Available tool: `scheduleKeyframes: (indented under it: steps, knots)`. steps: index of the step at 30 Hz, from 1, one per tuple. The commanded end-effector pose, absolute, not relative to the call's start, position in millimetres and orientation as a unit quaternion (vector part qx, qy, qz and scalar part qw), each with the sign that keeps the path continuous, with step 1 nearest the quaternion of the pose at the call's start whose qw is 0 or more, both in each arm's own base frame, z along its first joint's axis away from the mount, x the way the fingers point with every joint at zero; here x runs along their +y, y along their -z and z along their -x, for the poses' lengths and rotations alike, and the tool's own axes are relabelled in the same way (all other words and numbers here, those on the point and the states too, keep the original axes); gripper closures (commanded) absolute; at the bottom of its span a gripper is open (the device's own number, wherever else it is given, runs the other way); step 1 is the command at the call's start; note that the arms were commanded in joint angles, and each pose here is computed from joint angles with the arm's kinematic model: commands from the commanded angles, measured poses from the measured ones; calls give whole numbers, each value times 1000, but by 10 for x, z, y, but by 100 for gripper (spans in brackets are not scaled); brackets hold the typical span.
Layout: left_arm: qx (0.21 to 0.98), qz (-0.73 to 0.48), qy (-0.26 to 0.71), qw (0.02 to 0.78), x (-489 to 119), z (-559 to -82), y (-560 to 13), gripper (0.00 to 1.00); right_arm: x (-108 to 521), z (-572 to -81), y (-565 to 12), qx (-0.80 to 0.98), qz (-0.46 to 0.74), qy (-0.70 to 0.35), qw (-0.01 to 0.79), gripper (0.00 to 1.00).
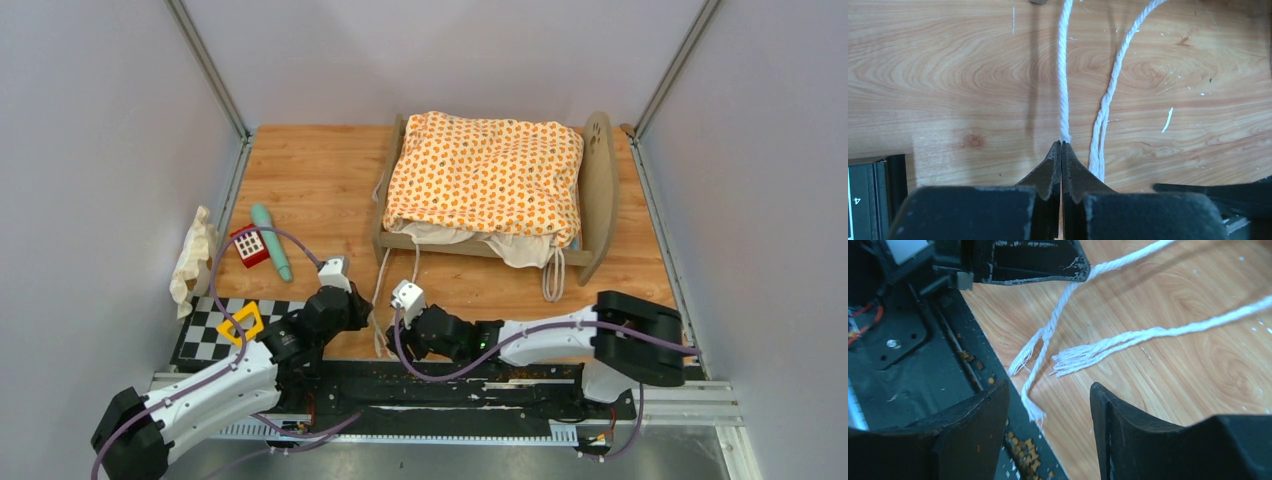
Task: Set up the pet bed
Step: Tie the ropes to the bed frame.
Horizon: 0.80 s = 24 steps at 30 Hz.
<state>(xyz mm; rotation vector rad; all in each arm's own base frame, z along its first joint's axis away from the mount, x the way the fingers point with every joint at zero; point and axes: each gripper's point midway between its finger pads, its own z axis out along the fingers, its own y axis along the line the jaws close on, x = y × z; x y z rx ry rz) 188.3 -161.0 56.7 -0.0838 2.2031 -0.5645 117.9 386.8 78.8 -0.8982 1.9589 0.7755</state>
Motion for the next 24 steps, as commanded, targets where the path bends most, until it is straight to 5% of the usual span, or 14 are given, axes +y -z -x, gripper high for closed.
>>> scheduleKeyframes:
  steps: [1,24]
  knots:
    - [872,38,233,430,-1645,-1931,-718,100,4323,-1267,-918,733,382,-334,454,39]
    - [861,54,233,449,-1549,-1927,-869,100,4672,-1517,-548,742,333,-325,483,41]
